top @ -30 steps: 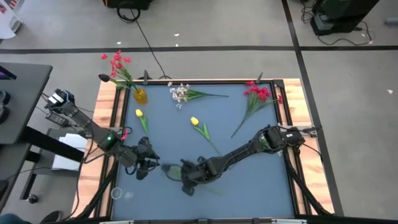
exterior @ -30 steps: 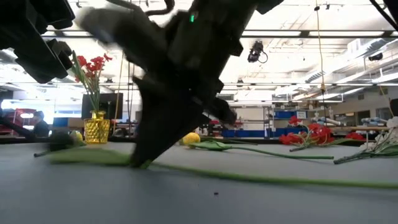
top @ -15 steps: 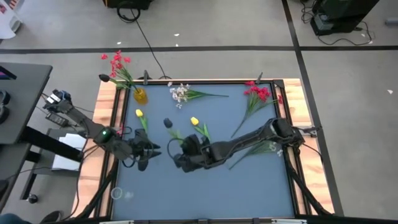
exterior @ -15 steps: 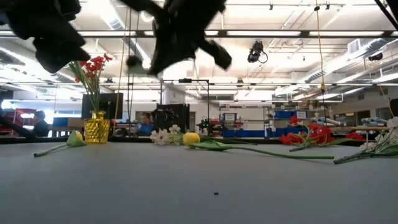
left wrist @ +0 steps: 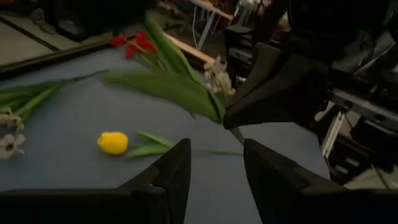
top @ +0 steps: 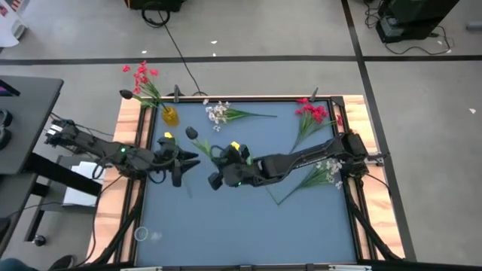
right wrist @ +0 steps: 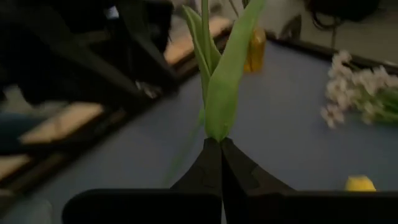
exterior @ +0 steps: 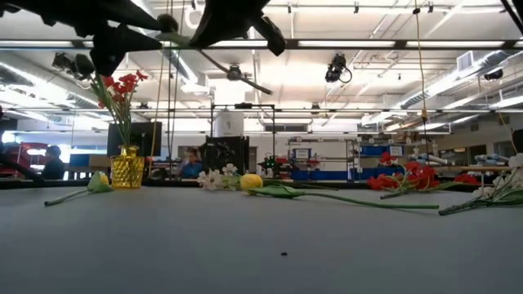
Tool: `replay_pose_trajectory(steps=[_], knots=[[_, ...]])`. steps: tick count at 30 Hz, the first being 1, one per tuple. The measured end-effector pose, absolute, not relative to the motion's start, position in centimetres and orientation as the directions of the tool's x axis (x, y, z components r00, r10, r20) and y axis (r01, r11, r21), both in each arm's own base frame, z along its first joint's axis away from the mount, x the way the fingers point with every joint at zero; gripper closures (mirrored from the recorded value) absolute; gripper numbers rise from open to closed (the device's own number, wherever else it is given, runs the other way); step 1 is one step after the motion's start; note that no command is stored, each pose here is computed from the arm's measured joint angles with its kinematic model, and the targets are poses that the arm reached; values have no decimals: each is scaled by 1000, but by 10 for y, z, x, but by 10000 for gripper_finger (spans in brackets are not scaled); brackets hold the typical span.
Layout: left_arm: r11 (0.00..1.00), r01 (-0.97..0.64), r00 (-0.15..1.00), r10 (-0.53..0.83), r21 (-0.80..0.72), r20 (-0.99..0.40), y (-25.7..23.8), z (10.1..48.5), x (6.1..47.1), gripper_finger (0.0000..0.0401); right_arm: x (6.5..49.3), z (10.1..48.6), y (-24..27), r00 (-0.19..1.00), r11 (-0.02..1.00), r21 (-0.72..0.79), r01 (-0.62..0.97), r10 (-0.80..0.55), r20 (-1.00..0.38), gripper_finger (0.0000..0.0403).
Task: Sort flowers into vase by color
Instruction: Put the black flower into the yellow vase
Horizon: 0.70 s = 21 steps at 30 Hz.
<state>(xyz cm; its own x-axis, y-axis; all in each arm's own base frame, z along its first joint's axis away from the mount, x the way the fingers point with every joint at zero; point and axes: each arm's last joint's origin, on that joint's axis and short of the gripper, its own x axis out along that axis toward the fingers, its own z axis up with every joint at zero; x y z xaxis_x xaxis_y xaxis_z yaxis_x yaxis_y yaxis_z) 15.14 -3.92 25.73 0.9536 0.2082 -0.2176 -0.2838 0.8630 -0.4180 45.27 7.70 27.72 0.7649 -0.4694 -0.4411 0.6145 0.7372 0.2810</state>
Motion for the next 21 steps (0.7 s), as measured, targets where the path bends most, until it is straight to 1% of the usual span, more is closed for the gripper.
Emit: replay_pose_trajectory(steps=[4, 8, 18, 21], knots=[[850, -306, 949, 238, -429, -206, -34, 259, 153, 248, 451, 278, 57, 821, 745, 360, 562, -452, -348, 403], [838, -329, 944, 275, -436, -183, -28, 261, 155, 248, 446, 275, 43, 877, 780, 403, 479, -403, -263, 403], [841, -317, 946, 311, -438, -88, -9, 272, 160, 248, 428, 258, 20, 928, 805, 473, 358, -364, -84, 403], [847, -300, 951, 303, -439, -65, -1, 274, 161, 248, 428, 254, 13, 938, 821, 468, 329, -342, -59, 403]])
